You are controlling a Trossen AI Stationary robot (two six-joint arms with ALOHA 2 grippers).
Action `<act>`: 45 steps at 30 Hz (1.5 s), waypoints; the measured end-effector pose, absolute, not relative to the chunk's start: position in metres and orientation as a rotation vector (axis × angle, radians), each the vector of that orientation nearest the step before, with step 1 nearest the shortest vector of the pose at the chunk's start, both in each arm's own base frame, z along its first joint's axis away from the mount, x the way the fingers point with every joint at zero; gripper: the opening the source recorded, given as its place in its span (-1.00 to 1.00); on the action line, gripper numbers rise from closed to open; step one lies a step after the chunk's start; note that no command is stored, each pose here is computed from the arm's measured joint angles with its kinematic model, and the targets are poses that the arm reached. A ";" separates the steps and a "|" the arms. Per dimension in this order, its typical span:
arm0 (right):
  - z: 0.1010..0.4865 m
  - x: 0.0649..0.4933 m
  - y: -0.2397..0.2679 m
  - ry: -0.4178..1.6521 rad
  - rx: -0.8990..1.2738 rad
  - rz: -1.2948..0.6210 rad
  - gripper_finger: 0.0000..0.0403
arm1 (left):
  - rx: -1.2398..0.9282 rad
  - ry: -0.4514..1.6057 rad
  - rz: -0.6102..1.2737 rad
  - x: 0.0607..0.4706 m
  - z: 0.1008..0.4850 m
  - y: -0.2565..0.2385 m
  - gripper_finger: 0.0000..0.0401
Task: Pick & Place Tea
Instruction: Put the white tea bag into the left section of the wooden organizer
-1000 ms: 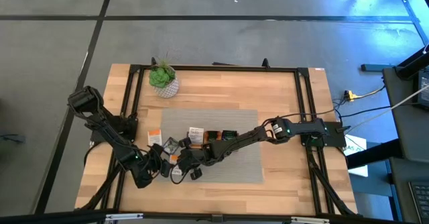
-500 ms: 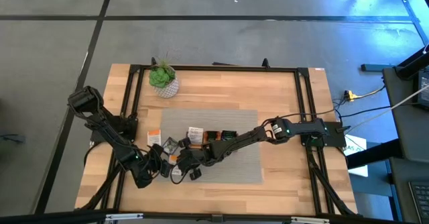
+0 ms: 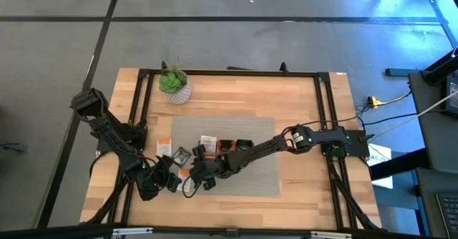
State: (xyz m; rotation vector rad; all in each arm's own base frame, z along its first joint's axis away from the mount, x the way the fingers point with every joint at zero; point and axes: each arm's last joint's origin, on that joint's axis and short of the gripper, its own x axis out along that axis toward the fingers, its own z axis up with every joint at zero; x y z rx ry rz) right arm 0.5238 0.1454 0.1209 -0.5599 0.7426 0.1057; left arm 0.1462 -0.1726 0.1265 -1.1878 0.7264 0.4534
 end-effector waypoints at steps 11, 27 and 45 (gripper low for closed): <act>0.186 0.499 0.139 0.683 -0.506 0.058 -0.36 | -0.955 0.412 0.291 0.126 0.155 -0.179 -0.98; 0.228 0.393 0.135 0.127 -0.269 -0.118 -0.36 | -0.393 -0.070 0.519 0.157 0.197 -0.173 -0.98; 0.223 0.375 0.130 -0.130 -0.165 -0.032 -0.36 | 0.056 -0.466 -0.045 0.202 0.269 -0.138 -0.98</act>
